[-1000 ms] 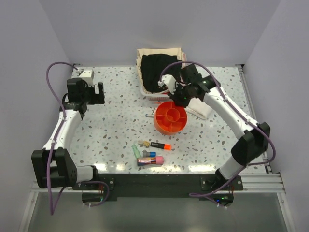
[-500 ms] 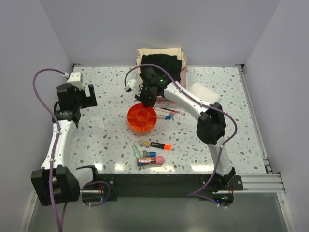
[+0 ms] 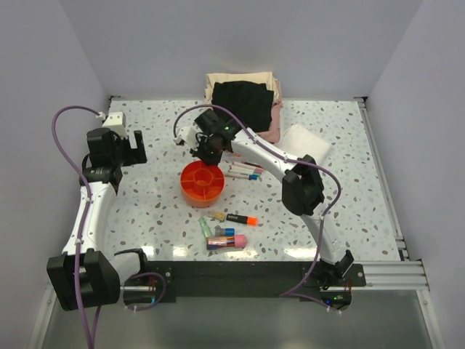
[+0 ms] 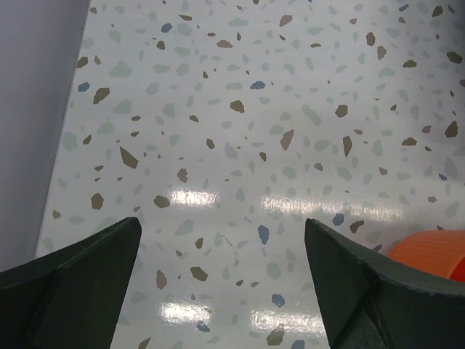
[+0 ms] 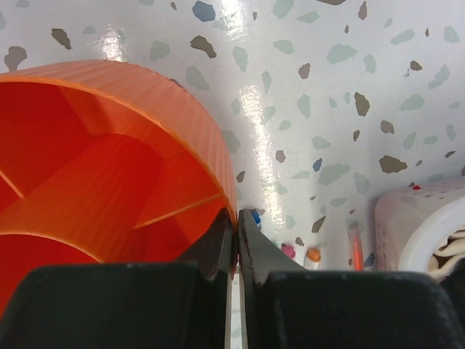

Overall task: Sort the stationery into containers
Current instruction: Place the storage box at the center of the board, then pick up the pen from the center of the board.

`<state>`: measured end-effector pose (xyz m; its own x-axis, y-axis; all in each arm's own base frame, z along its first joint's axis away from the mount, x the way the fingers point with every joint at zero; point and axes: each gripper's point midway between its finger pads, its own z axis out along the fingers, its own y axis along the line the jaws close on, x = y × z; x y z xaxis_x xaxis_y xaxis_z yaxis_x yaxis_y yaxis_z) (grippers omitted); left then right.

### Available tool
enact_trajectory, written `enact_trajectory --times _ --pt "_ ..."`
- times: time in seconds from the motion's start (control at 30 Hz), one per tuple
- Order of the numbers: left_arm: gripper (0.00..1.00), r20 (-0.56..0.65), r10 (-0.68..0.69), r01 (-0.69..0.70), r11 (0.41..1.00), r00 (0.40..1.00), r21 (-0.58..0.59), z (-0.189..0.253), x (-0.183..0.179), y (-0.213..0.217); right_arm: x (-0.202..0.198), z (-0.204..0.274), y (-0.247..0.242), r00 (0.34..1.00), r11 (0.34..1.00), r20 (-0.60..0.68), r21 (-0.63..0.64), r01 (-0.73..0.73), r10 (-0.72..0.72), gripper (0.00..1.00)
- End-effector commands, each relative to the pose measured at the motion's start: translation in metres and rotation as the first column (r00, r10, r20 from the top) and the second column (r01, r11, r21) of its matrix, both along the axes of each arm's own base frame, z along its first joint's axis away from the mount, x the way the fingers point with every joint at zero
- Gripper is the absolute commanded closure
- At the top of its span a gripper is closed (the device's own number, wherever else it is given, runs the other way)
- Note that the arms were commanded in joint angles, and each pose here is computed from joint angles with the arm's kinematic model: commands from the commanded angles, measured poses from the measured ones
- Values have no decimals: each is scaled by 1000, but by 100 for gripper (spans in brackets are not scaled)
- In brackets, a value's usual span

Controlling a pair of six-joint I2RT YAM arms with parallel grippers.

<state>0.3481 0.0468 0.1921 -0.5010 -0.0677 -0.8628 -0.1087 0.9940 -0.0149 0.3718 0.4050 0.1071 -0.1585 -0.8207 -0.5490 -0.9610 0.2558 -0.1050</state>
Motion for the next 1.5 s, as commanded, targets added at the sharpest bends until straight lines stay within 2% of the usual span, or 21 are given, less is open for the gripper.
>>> enact_trajectory --times 0.0,0.03,0.17,0.27,0.37,0.4,0.53,0.67,0.7,0.73,0.77,0.8,0.87,0.9,0.93,1.0,1.2,1.47 --pt "0 24 -9 10 1000 1000 -19 7 3 -2 16 30 18 996 996 80 80 36 -42 100" --pt "0 26 -9 10 1000 1000 -25 8 4 -3 17 30 18 996 996 82 82 40 -47 100" --pt "0 30 -27 28 999 999 -37 8 5 -7 18 42 17 992 993 95 99 69 -79 64" --pt "0 33 -27 28 999 999 -37 7 5 -7 20 57 15 987 987 118 126 96 -111 51" --pt "0 38 -40 41 998 998 -40 9 6 -9 16 80 7 982 984 143 143 102 -123 49" --pt "0 50 -44 46 998 998 -37 13 7 -9 13 101 2 977 980 168 169 102 -131 49" --pt "0 107 -93 95 995 990 -12 28 8 -14 -14 117 -32 976 982 168 155 111 -137 47" --pt "0 101 -125 127 992 987 -17 24 8 -19 -48 127 -68 985 983 132 164 86 -108 47" --pt "0 97 -131 134 991 987 -21 22 8 -21 -62 104 -81 992 989 86 123 78 -89 48" --pt "0 102 -140 144 989 985 -25 22 8 -23 -76 118 -91 994 986 94 161 47 -63 48" --pt "0 98 -144 148 989 985 -28 20 8 -23 -87 113 -97 996 986 81 161 30 -44 49" --pt "0 101 -147 151 988 984 -28 20 8 -24 -109 81 -113 1000 993 25 121 15 -18 50" --pt "0 111 -149 152 988 983 -26 21 10 -24 -125 94 -122 995 977 97 212 -21 1 52" --pt "0 117 -147 151 988 982 -26 22 11 -24 -140 63 -135 999 984 54 179 -11 2 53" --pt "0 123 -146 150 988 982 -27 23 12 -24 -143 69 -139 996 977 84 211 -8 -10 55" --pt "0 129 -150 155 987 980 -30 25 12 -25 -154 39 -153 998 987 54 163 13 -22 56" --pt "0 129 -187 192 981 974 -34 22 7 -33 -164 0 -166 999 994 42 108 2 -7 59" --pt "0 113 -202 205 979 973 -17 19 0 -34 -181 -27 -150 994 990 44 92 -106 103 57"
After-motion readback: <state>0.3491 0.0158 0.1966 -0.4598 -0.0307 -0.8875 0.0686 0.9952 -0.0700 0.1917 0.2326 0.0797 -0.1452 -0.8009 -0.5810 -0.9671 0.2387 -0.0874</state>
